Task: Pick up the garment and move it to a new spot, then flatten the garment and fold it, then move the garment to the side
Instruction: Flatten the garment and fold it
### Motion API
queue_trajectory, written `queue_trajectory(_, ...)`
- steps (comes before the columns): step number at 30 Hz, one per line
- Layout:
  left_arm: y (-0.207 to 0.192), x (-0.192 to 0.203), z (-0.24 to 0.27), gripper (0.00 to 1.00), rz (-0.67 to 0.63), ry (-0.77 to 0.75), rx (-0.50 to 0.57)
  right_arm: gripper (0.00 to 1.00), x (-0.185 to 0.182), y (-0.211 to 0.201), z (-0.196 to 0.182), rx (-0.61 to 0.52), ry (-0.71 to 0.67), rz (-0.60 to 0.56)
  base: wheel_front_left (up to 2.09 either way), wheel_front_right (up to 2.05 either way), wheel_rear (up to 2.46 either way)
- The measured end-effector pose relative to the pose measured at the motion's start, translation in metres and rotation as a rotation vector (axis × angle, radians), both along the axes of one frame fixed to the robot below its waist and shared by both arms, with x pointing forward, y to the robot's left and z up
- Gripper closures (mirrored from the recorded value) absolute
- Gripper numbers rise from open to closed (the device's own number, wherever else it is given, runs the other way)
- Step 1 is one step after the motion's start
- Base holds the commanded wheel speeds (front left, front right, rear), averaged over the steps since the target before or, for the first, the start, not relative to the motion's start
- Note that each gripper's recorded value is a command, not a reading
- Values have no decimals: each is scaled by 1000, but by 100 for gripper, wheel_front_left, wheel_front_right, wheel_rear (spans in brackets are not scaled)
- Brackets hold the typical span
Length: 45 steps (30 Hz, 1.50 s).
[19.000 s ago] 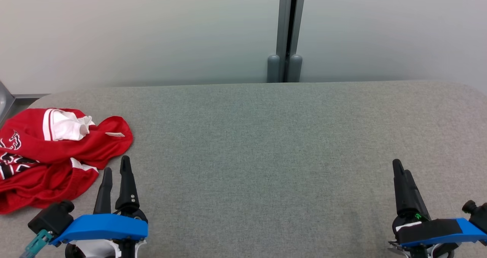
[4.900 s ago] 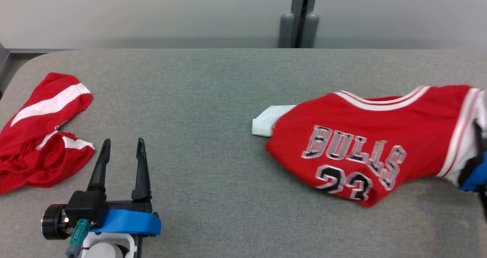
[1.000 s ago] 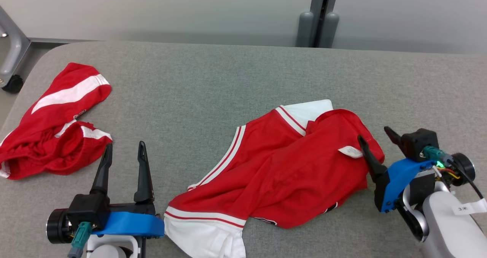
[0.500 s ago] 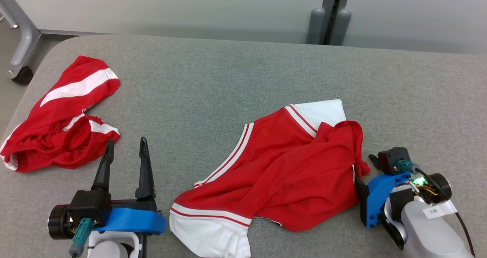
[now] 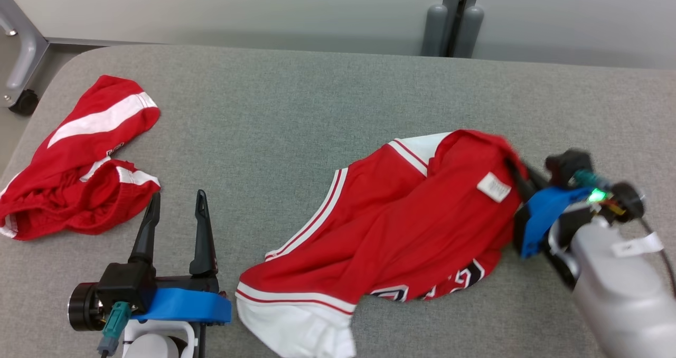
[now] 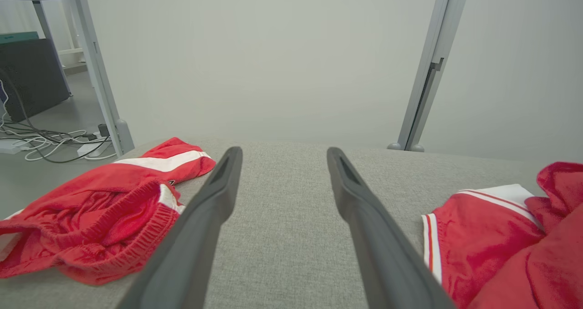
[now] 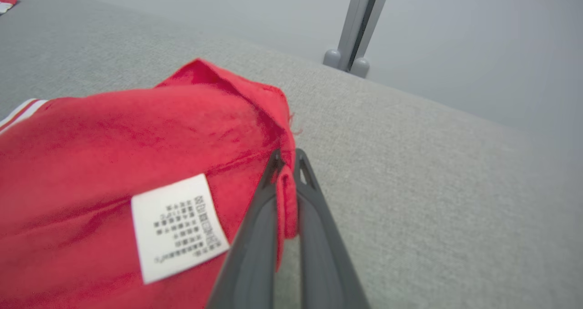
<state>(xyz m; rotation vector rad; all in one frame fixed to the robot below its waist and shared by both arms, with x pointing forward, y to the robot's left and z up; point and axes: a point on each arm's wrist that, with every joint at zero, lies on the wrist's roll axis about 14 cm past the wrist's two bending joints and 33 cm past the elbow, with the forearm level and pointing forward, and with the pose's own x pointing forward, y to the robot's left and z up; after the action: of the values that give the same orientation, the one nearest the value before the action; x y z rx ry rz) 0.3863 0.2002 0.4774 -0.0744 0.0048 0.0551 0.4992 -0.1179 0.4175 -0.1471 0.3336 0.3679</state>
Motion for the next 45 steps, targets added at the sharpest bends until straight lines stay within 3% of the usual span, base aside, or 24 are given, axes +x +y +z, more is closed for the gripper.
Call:
queue_trajectory(8,1,2,-4,0,2,11,1,100,61,-43,70,-7,-189,-98,0,0,0)
queue_trajectory(14,-2,3,-1,0,-2,3,-4,100,59,-53,75,-27,-197,-116,0,0,0)
queue_trajectory(22,-17,3,1,0,-43,-6,-20,100,0,-51,26,-11,-88,-105,0,0,0)
queue_trajectory(36,-48,5,7,0,-133,-23,-35,100,-105,-64,23,179,-130,-160,0,0,0)
queue_trajectory(45,-58,6,1,0,-166,-7,-40,100,-184,-43,6,237,-8,-178,0,0,0)
